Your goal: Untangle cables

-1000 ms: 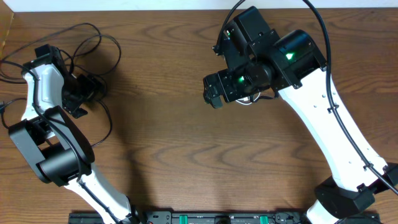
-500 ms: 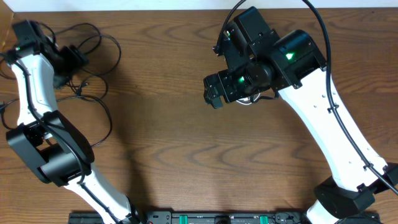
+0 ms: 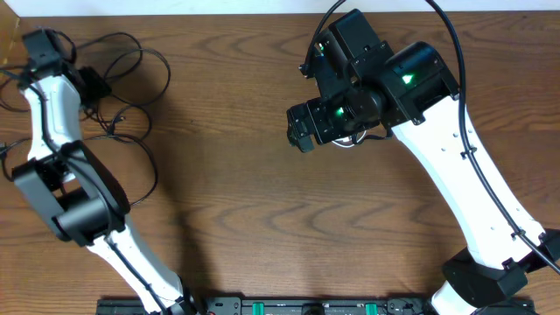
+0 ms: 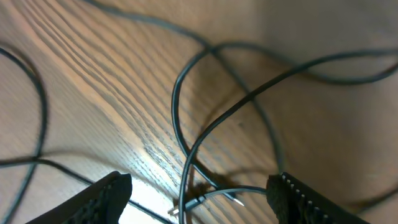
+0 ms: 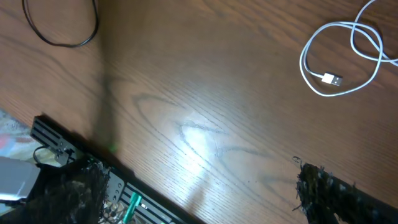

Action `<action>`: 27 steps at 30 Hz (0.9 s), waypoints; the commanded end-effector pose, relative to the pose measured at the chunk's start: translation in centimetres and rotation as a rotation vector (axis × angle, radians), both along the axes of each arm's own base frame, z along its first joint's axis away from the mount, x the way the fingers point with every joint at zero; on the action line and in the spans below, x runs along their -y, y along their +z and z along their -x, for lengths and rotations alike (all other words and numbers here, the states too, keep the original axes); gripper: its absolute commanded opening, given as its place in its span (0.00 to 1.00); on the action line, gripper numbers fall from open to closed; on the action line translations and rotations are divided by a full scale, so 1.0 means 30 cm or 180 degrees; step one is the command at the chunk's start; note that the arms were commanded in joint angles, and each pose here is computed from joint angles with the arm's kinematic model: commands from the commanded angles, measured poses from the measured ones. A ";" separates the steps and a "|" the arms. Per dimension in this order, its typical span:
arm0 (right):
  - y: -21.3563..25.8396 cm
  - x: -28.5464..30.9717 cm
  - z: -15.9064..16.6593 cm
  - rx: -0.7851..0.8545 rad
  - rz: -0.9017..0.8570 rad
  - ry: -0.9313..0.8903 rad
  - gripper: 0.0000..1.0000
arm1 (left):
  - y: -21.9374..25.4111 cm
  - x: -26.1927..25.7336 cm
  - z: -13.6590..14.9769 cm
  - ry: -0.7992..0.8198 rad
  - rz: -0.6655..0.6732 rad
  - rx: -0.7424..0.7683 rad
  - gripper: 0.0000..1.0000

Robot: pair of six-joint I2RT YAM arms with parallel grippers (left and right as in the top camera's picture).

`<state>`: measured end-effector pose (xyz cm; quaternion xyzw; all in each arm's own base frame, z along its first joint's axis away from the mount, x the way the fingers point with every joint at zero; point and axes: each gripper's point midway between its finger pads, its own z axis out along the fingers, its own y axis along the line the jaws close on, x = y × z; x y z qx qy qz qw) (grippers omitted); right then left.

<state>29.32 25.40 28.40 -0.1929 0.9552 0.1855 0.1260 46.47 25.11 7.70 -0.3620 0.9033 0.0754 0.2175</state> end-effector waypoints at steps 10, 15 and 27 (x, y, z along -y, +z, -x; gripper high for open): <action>-0.004 -0.009 0.005 -0.0009 0.0003 0.0038 0.96 | -0.151 0.057 0.004 -0.0489 0.0301 -0.0244 0.74; -0.004 -0.008 0.006 -0.0011 0.0004 0.0038 0.96 | -0.197 0.057 0.029 -0.0467 0.0369 -0.0340 0.74; -0.004 -0.009 0.005 -0.0005 0.0002 0.0038 0.97 | -0.269 0.055 0.081 -0.0458 0.0489 -0.0553 0.67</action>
